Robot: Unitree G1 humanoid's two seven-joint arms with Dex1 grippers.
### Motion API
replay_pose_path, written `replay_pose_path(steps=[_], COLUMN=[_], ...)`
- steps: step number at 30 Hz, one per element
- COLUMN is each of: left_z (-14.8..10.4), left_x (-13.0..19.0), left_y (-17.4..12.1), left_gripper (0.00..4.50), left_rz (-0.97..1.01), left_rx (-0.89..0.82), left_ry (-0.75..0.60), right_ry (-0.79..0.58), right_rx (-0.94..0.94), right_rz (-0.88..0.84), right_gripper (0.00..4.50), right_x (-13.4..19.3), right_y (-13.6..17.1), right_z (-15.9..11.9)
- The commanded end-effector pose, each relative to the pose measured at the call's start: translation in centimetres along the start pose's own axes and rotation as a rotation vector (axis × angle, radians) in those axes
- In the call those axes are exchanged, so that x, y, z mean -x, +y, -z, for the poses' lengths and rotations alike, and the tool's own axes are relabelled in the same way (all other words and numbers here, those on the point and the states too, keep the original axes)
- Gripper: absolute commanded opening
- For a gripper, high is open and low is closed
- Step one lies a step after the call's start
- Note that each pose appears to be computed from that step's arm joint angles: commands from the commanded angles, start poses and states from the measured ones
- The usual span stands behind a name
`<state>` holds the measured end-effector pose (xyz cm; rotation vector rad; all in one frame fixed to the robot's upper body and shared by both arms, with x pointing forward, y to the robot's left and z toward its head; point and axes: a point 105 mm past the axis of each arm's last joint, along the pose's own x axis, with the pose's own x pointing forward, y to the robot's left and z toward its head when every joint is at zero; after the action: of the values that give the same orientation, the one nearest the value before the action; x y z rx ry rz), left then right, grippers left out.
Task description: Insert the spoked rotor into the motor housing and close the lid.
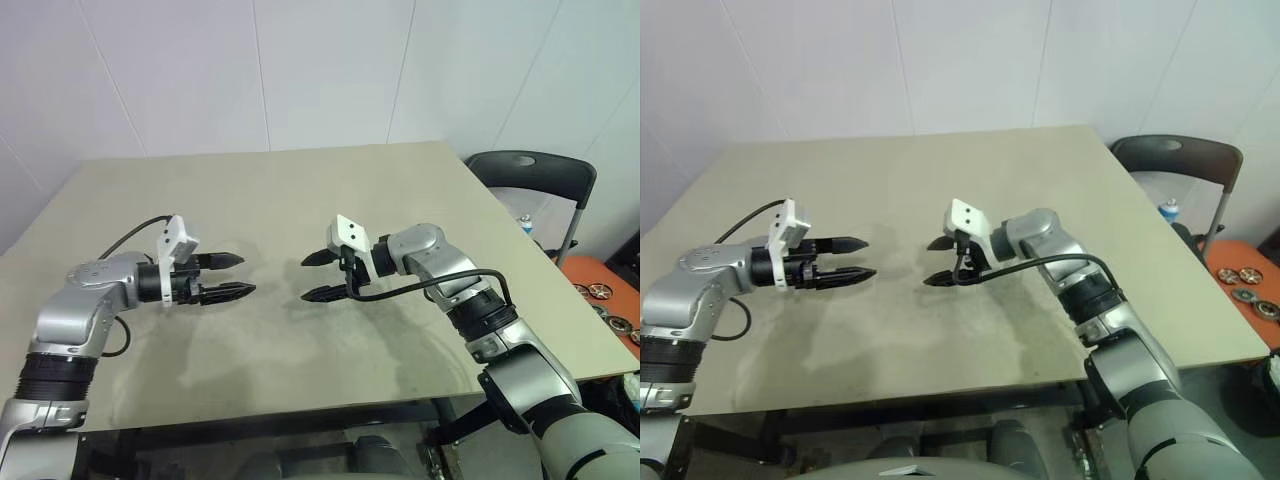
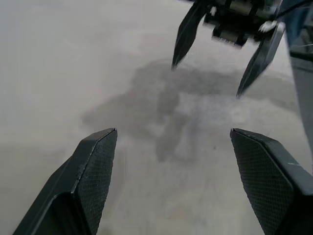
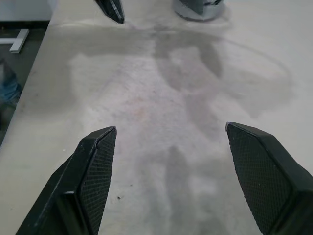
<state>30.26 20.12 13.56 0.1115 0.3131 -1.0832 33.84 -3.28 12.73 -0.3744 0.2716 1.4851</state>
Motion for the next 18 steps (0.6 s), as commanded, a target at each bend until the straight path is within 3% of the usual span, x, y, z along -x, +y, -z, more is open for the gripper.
replay_pose_path(steps=[1,18], left_z=[-1.0,0.3], left_x=[1.5,2.5], left_y=[0.8,0.6], left_gripper=[3.94,3.94], left_rz=[-0.047,-0.099], left_rx=[-0.032,-0.003], left_ry=[-0.028,-0.003], right_ry=[-0.056,-0.074], right_rx=[0.049,0.035], right_rz=[0.027,0.036], right_gripper=[3.74,3.74], right_x=[0.3,-0.5], right_y=[-0.7,-1.6], right_z=[-2.0,-2.7])
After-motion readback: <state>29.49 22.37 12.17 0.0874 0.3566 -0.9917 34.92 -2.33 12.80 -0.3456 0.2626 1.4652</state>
